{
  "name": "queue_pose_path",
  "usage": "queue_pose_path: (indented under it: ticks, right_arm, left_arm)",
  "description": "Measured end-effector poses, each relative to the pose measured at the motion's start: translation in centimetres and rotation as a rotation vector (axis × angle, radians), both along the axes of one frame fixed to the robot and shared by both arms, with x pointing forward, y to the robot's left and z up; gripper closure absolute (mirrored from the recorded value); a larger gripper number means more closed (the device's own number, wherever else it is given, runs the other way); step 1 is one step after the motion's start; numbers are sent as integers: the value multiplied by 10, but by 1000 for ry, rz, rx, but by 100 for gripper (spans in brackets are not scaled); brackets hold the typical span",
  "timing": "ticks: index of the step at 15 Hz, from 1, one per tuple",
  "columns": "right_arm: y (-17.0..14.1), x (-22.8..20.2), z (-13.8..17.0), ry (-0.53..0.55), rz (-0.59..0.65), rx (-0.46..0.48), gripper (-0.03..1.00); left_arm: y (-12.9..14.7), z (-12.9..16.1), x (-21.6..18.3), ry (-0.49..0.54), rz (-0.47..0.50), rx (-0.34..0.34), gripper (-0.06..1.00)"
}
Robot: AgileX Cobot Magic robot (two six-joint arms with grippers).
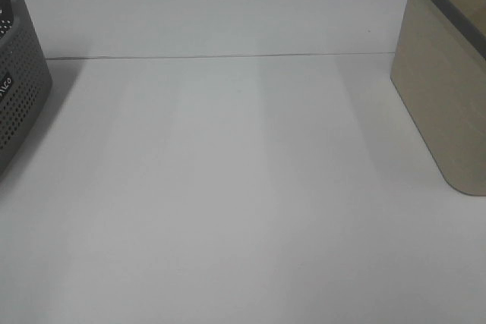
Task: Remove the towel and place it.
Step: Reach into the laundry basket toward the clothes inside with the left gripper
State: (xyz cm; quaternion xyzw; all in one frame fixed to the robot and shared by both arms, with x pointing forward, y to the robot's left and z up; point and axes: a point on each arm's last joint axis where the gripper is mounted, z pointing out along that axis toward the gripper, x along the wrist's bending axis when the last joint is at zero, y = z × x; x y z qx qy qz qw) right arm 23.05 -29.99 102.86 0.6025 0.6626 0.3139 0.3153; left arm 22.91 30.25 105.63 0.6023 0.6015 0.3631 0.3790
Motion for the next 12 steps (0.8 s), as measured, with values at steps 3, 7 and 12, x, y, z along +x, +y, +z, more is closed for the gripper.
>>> queue_pose_path:
  ticks: [3,7,12]
  right_arm:
    - [0,0,0,0,0,0,-1]
    - [0,0,0,0,0,0,-1]
    - [0,0,0,0,0,0,-1]
  left_arm:
    - [0,0,0,0,-1,-1,-4]
    - [0,0,0,0,-1,-2,-4]
    - [0,0,0,0,-1,-2,-4]
